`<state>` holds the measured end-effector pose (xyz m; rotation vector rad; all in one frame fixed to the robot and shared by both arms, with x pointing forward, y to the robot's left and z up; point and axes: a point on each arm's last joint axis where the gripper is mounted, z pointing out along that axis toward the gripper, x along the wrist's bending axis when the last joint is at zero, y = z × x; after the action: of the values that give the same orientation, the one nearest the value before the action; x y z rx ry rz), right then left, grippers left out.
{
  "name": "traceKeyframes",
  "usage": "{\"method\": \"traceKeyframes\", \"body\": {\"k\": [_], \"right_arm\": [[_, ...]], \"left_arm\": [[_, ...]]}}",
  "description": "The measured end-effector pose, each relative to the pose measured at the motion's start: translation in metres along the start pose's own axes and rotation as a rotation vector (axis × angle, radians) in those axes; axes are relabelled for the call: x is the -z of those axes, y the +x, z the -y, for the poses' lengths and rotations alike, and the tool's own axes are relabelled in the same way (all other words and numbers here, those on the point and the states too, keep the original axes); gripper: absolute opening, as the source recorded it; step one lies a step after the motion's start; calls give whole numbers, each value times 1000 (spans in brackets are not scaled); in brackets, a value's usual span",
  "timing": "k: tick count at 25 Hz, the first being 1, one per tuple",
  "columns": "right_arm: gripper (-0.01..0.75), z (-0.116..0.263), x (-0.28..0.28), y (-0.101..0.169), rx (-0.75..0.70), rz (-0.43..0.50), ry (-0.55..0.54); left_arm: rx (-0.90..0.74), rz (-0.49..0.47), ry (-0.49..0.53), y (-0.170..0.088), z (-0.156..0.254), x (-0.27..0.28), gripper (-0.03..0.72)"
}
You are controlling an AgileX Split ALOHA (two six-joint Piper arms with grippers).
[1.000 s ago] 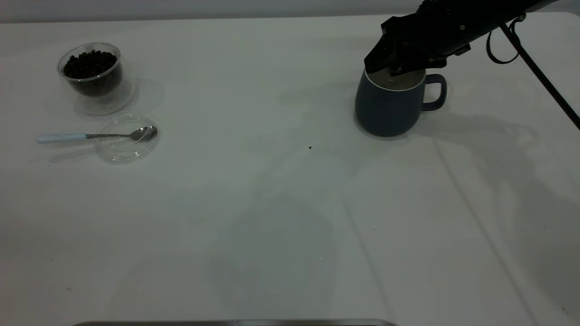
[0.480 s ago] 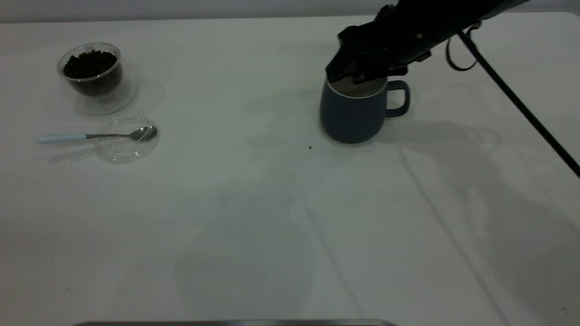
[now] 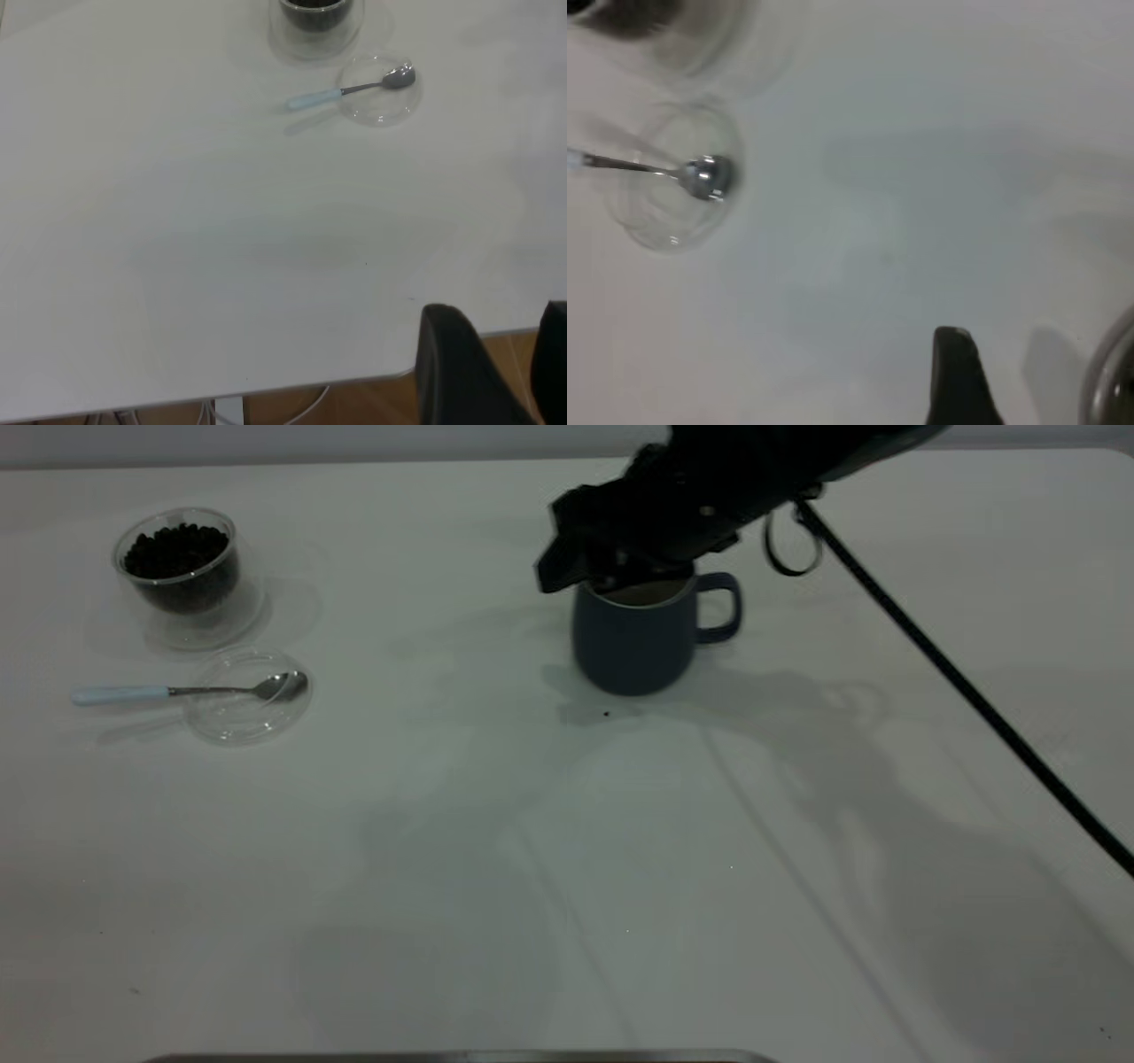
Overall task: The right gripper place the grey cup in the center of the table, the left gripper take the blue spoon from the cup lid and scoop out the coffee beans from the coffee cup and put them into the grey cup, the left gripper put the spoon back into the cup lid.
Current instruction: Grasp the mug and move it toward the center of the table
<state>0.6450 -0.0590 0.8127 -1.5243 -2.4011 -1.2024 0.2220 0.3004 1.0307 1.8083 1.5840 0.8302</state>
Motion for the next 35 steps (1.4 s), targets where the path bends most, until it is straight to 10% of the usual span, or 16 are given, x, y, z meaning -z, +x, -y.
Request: {"method": "traceKeyframes", "body": {"k": [35], "right_arm": [[453, -8, -40, 54, 63, -98, -37]], "left_arm": [[0, 0, 0, 0, 0, 0, 283]]}}
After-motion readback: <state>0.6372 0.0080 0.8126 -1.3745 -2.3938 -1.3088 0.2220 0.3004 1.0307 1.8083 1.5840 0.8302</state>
